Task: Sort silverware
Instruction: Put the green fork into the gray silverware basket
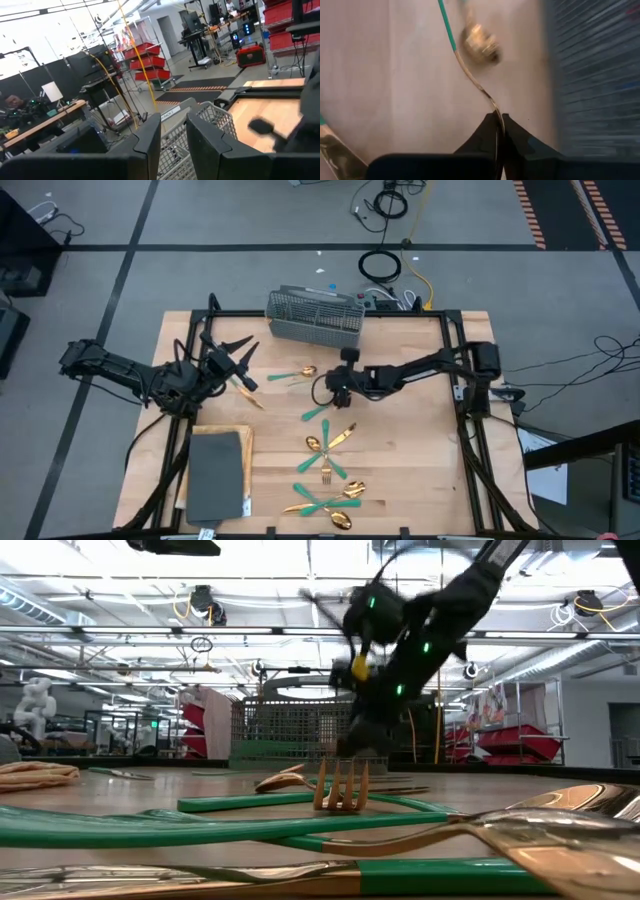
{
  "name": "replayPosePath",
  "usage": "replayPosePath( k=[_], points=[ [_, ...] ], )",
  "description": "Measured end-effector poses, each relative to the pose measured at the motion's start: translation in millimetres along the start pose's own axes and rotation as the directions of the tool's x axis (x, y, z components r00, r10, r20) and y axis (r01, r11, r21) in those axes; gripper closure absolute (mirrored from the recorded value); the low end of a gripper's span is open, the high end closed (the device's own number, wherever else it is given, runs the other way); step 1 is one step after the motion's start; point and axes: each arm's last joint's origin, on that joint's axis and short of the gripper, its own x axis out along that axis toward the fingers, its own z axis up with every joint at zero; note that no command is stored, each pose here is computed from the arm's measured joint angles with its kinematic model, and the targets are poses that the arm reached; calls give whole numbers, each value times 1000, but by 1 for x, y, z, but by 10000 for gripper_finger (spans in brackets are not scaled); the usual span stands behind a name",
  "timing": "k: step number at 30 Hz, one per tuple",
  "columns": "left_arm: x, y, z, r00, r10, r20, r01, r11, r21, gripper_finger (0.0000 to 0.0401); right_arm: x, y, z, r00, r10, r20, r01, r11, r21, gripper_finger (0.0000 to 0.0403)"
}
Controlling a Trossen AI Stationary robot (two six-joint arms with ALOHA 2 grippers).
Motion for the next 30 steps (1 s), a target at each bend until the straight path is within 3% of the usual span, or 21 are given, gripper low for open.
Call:
replayPosePath(
  k=[5,8,10,20,24,30],
  points=[
    [0,0,0,1000,1,-1,-1,1000,0,302,-37,-19,19,972,-233,35,236,966,-103,402],
    [0,0,0,1000,8,-4,-8,1000,0,302,-54,-47,34,898,-439,11,433,881,-189,402],
    [0,0,0,1000,8,-5,-8,1000,1,302,-58,-68,43,852,-524,-15,501,822,-270,403],
    [0,0,-1,999,27,-21,-27,1000,11,302,-45,-166,88,732,-678,-77,577,675,-461,403],
    [0,0,-5,997,51,-52,-48,998,47,302,-24,-179,100,704,-707,-69,555,608,-568,403],
    [-1,-1,-11,989,102,-107,-90,990,109,302,2,-178,115,667,-745,5,535,475,-699,403]
  ],
)
